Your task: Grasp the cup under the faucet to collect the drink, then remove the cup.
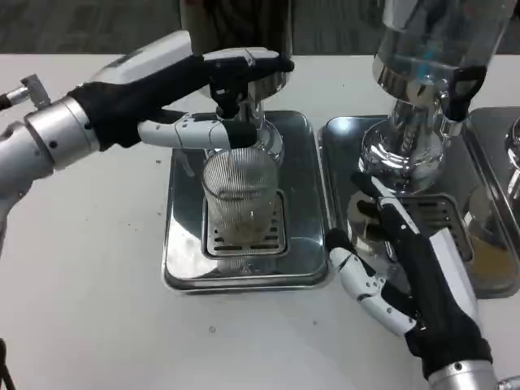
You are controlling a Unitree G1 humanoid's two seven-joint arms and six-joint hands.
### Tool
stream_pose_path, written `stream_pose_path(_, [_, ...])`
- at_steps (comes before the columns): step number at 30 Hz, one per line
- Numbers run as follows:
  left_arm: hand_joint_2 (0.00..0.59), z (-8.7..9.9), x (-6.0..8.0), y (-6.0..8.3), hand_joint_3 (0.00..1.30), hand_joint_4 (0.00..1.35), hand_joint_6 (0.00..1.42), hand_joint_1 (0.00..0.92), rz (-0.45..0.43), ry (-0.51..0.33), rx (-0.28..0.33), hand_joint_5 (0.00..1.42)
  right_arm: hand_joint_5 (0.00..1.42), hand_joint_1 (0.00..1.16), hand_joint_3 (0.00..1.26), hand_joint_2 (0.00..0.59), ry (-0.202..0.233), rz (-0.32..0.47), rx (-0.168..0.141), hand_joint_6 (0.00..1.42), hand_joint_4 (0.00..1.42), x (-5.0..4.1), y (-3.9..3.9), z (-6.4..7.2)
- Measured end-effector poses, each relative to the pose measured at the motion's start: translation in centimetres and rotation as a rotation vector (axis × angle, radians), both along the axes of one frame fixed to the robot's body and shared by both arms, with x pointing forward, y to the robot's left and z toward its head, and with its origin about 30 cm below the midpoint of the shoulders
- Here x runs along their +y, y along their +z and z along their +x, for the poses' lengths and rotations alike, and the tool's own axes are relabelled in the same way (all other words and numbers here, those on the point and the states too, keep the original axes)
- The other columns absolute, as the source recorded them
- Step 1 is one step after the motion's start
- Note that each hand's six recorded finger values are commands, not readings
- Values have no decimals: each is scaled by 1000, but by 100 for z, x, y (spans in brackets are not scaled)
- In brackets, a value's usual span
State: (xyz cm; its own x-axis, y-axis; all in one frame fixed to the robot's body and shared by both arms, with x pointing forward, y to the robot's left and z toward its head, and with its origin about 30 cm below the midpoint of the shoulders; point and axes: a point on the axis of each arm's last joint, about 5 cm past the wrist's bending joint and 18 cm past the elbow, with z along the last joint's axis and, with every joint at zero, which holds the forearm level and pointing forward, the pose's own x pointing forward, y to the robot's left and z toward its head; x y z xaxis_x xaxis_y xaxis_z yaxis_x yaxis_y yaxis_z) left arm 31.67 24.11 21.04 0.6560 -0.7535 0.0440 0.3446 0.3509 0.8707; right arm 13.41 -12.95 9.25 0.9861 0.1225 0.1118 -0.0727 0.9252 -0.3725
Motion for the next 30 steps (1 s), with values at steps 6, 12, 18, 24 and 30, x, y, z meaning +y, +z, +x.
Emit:
stream_pose_path(6, [41, -4, -5, -2, 178, 49, 108, 0, 13, 4, -18, 118, 95, 492, 35, 293, 83, 31, 23, 177, 2, -48, 14, 98])
stream_pose_path(12, [47, -12, -1, 0, 176, 47, 108, 0, 28, 8, -40, 113, 82, 502, 25, 292, 115, 51, 23, 164, 2, -71, 36, 156])
stream_pose_path(18, [50, -18, -4, -4, 166, 27, 108, 0, 43, 14, -62, 87, 67, 505, 18, 292, 127, 59, 21, 154, 2, -77, 46, 188])
stream_pose_path(24, [51, -27, 1, 11, 163, 15, 108, 0, 77, 25, -102, 74, 63, 506, 15, 292, 131, 57, 35, 149, 2, -78, 22, 197])
stream_pose_path(30, [52, -30, -6, 0, 156, 4, 97, 0, 85, 30, -118, 69, 54, 507, 8, 292, 131, 56, 32, 136, 2, -80, 26, 206])
